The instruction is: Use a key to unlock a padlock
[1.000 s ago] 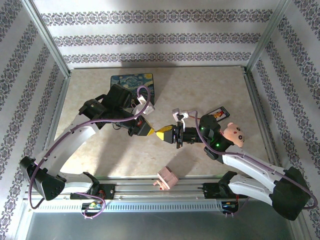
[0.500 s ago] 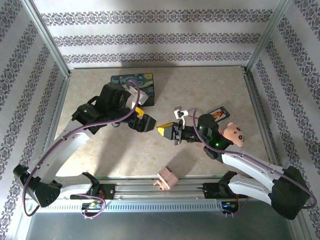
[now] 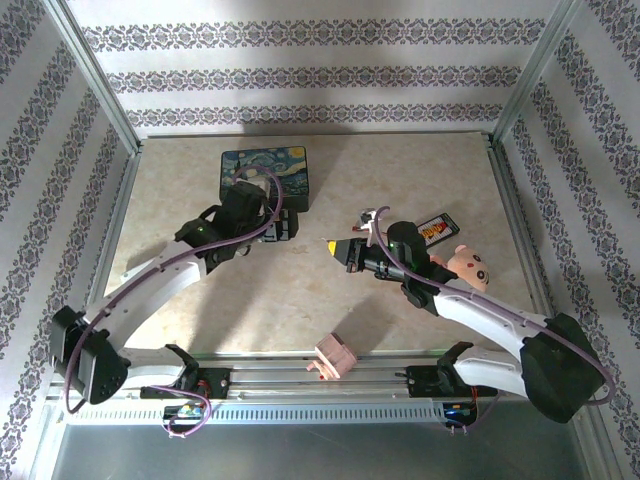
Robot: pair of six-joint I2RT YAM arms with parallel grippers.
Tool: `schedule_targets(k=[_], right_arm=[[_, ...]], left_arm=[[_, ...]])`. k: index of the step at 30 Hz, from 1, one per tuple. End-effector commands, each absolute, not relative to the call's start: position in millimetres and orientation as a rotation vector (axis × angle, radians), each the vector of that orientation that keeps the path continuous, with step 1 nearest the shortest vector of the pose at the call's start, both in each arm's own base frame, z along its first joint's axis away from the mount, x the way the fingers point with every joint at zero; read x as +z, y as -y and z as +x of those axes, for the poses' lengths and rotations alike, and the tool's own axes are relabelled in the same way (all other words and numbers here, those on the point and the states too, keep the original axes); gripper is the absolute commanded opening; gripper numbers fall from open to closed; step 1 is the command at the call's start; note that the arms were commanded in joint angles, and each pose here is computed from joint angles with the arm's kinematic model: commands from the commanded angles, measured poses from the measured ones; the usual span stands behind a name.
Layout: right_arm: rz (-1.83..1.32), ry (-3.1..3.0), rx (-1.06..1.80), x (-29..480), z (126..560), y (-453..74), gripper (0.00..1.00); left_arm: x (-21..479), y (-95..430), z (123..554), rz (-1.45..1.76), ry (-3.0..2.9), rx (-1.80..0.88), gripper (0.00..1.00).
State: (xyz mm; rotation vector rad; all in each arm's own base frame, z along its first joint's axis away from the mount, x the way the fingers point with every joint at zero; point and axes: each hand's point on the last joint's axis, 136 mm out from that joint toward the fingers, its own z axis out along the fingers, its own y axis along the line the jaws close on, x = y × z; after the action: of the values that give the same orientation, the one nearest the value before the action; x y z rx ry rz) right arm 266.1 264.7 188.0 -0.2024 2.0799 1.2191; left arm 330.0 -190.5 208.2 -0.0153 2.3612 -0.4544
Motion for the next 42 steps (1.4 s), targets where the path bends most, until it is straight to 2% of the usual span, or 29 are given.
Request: schedule_targets(k=[1, 8, 17, 27, 42], right_arm=[[-0.065, -2.129, 1.135, 171.0, 281.2, -250.2, 0.00], [0.057, -2.226, 1.044, 142.7, 289.2, -236.7, 0.00], [0.101, -2.308, 0.945, 124.8, 293.8, -229.0, 0.00], [0.139, -2.310, 0.936, 121.1, 296.8, -220.4, 0.00], [0.133, -2.323, 0.969, 121.1, 296.9, -224.1, 0.00]], left_arm=[[206.6, 176.3, 361.4, -0.257, -2.254, -0.404, 0.93], [165.2, 167.4, 386.4, -0.393, -2.325, -0.211, 0.92], [104.5, 160.1, 416.1, -0.410, -2.411, 0.089, 0.95], [60.5, 165.4, 448.6, -0.423, -2.458, 0.225, 0.94], [24.8, 143.8, 460.9, -0.566, -2.460, 0.225, 0.79]])
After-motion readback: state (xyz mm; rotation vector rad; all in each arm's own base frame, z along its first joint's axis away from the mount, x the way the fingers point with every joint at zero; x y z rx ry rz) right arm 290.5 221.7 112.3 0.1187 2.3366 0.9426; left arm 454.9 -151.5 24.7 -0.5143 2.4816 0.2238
